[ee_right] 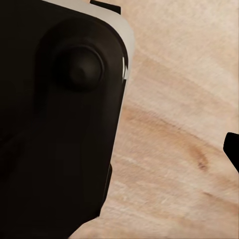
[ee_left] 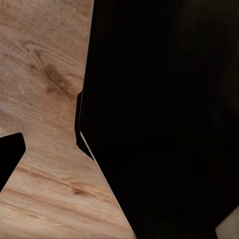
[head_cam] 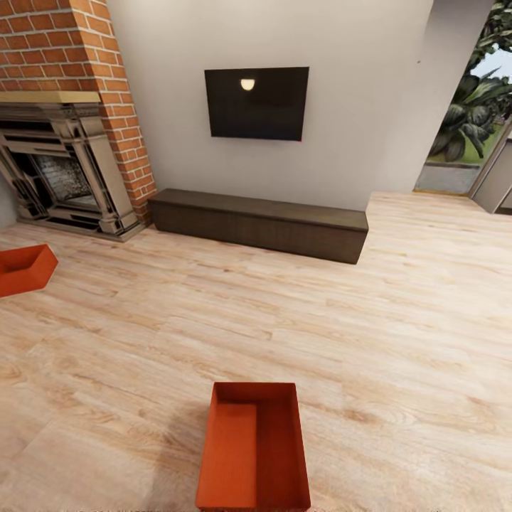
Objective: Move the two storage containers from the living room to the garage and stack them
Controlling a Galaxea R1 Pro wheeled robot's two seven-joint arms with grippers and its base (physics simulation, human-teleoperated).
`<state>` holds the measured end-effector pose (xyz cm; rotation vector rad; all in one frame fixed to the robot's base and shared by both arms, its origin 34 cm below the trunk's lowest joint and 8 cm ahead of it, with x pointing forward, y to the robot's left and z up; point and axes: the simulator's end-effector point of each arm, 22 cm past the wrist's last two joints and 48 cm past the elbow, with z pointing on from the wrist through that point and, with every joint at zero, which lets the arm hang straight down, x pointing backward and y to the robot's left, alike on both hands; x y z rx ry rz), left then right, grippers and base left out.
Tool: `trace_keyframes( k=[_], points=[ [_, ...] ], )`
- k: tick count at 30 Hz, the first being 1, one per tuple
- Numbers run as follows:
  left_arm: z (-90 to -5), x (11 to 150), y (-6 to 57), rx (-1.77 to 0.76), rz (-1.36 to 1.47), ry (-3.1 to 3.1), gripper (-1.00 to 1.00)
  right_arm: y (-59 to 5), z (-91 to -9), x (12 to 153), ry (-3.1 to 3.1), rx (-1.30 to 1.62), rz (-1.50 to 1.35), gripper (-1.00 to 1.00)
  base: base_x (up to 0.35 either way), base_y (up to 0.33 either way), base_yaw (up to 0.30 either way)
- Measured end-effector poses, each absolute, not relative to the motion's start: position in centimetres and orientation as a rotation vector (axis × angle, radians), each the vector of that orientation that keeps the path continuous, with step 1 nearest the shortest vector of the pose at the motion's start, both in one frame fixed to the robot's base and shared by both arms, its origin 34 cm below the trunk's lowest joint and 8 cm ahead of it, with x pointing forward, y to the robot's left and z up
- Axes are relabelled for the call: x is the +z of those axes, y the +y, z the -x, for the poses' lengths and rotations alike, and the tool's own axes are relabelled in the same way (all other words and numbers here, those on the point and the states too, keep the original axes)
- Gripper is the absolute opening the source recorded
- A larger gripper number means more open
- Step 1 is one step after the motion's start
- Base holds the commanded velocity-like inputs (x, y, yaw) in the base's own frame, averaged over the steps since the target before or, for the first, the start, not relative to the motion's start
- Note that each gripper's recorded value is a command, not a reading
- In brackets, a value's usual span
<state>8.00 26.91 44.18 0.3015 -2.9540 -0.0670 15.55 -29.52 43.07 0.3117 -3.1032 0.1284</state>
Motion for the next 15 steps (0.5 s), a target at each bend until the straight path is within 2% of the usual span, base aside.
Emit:
trace_keyframes(
  k=[15],
  points=[
    [-7.09, 44.33, 26.91, -0.070, -0.299, -2.930, 1.00, -29.53, -14.61, 43.04, -3.079, 0.124, -0.311, 1.00, 0.000, 0.000, 0.000]
  ],
)
